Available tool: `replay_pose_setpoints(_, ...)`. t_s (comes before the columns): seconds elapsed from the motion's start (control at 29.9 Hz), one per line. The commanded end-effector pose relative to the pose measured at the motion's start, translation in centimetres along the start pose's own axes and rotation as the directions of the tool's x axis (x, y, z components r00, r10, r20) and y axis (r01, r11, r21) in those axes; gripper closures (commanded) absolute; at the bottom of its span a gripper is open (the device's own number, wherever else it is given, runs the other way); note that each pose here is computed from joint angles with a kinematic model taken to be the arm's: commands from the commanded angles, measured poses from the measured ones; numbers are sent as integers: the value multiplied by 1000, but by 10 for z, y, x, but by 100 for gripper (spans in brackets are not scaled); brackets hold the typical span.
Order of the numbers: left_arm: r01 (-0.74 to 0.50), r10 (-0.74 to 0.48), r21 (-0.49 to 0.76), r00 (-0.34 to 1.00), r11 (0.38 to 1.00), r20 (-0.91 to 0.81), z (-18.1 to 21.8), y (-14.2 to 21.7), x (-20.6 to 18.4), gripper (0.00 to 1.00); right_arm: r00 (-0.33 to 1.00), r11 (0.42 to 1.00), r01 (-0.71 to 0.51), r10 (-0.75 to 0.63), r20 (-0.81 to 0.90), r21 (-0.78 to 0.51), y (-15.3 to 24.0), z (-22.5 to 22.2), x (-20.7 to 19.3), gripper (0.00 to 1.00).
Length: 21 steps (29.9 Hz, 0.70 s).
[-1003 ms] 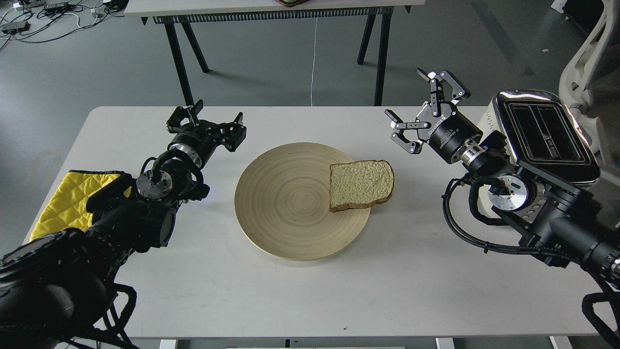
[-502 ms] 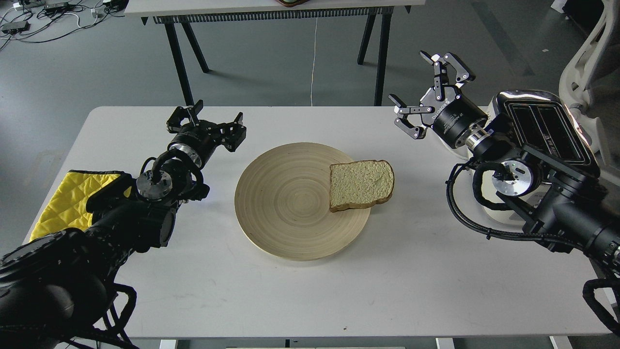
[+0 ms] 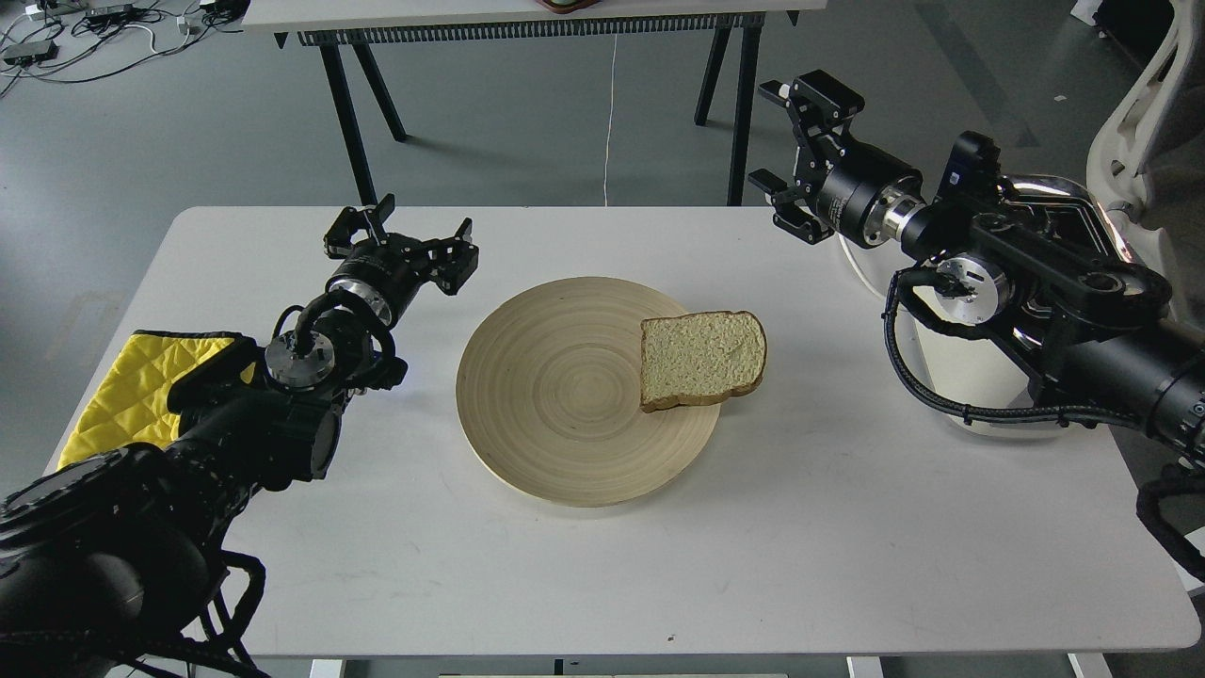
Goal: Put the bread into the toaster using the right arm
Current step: 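Raise the open right gripper up and away from the toaster, then move the right gripper down to the bread slice on the plate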
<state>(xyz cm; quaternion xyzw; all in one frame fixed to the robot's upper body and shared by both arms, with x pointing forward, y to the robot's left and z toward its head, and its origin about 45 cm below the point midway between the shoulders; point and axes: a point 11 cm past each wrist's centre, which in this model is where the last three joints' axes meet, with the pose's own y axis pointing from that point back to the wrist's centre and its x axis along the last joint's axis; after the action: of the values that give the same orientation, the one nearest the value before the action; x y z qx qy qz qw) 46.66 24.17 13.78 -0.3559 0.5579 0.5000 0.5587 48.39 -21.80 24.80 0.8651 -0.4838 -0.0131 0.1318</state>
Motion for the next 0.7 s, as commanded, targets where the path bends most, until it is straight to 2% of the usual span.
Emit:
replay_pose_setpoints(0.0, 0, 0, -1, 1000, 1000, 0, 0, 0, 0, 0, 981, 994, -46, 25, -192, -102, 9, 11, 17, 1)
replay_pose_setpoints(0.13, 1, -1, 1, 1000, 1000, 0, 0, 0, -1, 0, 938, 976, -73, -4, -347, -207, 24, 30, 27, 0)
replay_pose_setpoints(0.23, 1, -1, 1, 1000, 1000, 0, 0, 0, -1, 0, 917, 962, -92, -18, -397, -255, 33, 44, 33, 1)
replay_pose_setpoints(0.54, 1, -1, 1, 1000, 1000, 0, 0, 0, -1, 0, 917, 937, -19, -123, -380, -349, 45, 85, 6, 1)
replay_pose_setpoints(0.67, 1, -1, 1, 1000, 1000, 0, 0, 0, -1, 0, 920, 936, -13, -127, -371, -353, 47, 96, -10, 2)
